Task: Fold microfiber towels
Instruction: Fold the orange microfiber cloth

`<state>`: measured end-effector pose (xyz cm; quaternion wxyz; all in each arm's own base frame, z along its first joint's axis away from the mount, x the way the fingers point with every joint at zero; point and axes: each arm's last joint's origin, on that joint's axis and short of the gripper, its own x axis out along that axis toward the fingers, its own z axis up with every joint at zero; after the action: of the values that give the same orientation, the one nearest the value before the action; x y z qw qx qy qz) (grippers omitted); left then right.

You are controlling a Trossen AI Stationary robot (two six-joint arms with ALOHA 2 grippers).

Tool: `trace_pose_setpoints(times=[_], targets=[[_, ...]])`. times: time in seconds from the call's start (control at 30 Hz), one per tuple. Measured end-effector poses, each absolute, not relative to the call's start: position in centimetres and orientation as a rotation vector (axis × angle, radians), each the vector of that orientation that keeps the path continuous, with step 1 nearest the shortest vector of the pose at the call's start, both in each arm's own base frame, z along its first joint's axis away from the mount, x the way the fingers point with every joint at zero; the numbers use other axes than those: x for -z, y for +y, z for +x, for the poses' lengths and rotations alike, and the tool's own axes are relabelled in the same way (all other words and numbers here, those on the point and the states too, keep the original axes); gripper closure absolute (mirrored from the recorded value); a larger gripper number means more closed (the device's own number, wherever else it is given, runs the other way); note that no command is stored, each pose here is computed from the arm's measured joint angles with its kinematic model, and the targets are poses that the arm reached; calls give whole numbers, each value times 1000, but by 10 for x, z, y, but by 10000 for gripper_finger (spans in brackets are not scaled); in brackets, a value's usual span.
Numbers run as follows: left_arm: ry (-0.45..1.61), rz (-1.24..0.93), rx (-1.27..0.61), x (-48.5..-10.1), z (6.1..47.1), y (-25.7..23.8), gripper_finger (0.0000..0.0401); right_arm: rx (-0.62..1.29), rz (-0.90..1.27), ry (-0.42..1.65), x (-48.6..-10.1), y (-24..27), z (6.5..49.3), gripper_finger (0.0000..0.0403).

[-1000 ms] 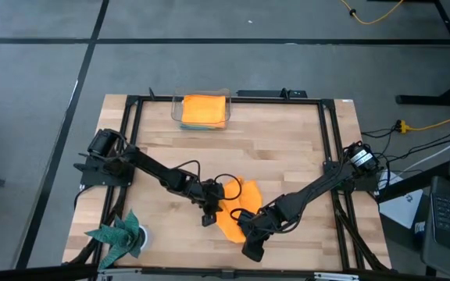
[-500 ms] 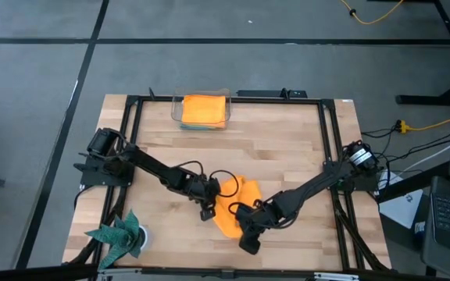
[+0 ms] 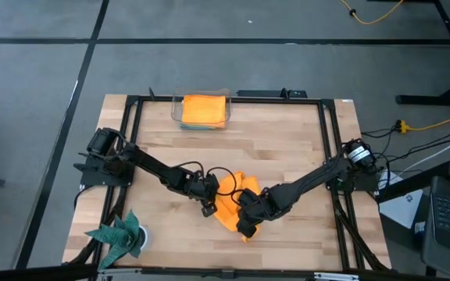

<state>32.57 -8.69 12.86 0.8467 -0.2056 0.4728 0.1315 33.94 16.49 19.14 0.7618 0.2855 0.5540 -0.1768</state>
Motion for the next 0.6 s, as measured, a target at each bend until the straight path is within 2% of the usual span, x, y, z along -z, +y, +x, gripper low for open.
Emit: trace_pose_setpoints(times=[0.1,0.23,0.33,0.47,0.6], targets=[[992,-430,-287,-129,326,-86,401,410,583,1181,-191,161,341,281],[968,-446,-344,-128,326,-84,401,545,556,1059,-192,152,344,207],[960,-453,-370,-128,326,-81,401,573,578,1074,-191,146,345,169],[965,-452,-399,-127,325,-79,401,583,628,1179,-189,142,340,156],[996,-479,-456,-126,321,-78,401,632,680,1220,-192,152,329,170]])
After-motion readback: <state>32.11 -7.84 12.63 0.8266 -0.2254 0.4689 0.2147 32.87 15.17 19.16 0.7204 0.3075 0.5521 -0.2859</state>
